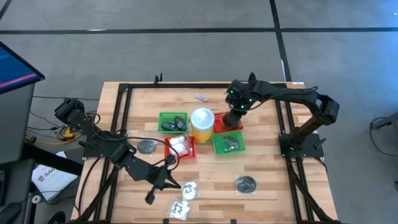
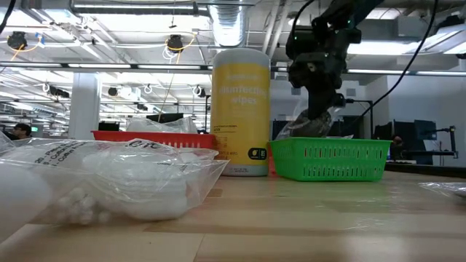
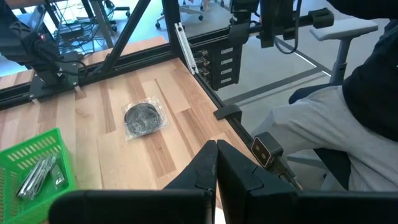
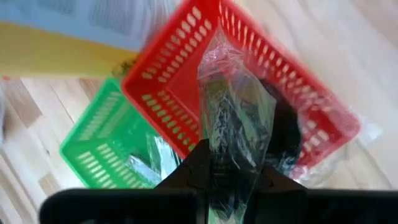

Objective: Pick & Place Travel size toiletries
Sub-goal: Put the black hair brush into the right red bin

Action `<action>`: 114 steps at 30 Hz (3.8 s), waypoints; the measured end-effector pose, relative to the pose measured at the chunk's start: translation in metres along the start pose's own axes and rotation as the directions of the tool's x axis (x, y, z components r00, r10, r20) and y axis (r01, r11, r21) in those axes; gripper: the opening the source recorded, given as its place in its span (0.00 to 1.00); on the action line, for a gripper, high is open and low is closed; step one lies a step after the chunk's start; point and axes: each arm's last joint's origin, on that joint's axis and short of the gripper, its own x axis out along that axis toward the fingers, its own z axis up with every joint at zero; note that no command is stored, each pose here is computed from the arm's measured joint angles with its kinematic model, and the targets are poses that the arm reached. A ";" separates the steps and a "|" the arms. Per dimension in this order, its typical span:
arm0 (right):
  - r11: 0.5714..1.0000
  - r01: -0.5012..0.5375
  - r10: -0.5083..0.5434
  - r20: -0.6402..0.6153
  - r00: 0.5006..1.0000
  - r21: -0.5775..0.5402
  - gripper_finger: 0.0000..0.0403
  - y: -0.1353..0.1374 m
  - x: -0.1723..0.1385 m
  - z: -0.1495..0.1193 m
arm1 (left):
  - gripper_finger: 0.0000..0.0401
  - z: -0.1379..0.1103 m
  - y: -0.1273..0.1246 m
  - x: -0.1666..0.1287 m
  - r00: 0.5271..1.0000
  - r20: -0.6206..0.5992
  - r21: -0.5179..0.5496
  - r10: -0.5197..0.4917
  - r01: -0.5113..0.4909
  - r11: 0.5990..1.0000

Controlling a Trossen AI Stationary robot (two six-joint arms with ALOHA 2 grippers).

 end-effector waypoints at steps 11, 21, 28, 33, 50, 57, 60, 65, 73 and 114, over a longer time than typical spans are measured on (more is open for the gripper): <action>1.000 -0.002 0.002 -0.001 1.000 0.024 0.09 -0.001 0.000 0.000 | 0.00 0.000 0.000 0.000 1.000 0.000 0.000 0.000 0.000 1.000; 1.000 0.007 -0.007 -0.020 1.000 0.023 0.11 -0.005 0.013 -0.008 | 0.00 0.000 0.000 0.000 1.000 0.000 0.000 0.008 -0.008 1.000; 0.999 0.016 -0.016 -0.014 1.000 0.043 0.20 -0.013 0.016 -0.009 | 0.00 0.000 0.000 0.000 1.000 0.000 0.000 0.012 -0.012 1.000; 1.000 0.016 -0.016 -0.003 1.000 0.018 0.28 -0.013 0.016 -0.008 | 0.00 0.000 0.000 0.000 1.000 0.000 0.000 0.012 -0.012 1.000; 1.000 0.024 -0.025 0.018 1.000 0.017 0.33 -0.020 0.000 0.000 | 0.00 -0.014 0.006 -0.001 0.975 -0.133 -0.018 0.179 -0.183 0.983; 1.000 0.025 -0.025 0.007 1.000 0.017 0.31 -0.016 -0.009 0.003 | 0.00 -0.016 0.006 -0.002 0.971 -0.153 -0.031 0.183 -0.190 0.981; 1.000 0.020 -0.020 0.002 1.000 0.005 0.31 -0.012 -0.010 0.003 | 0.00 -0.022 0.010 -0.003 0.951 -0.207 -0.066 0.231 -0.249 0.966; 1.000 0.014 -0.015 -0.026 1.000 -0.012 0.31 -0.006 -0.008 -0.001 | 0.02 -0.038 0.020 -0.012 0.871 -0.366 -0.161 0.328 -0.407 0.899; 0.999 0.009 -0.011 -0.060 0.998 -0.045 0.30 0.005 -0.005 -0.006 | 0.14 -0.053 0.027 -0.022 0.781 -0.504 -0.200 0.369 -0.521 0.830; 0.963 -0.100 0.129 0.102 0.986 -0.252 0.30 0.071 -0.043 -0.035 | 0.25 -0.175 0.102 -0.039 0.447 -0.858 -0.291 0.253 -0.828 0.479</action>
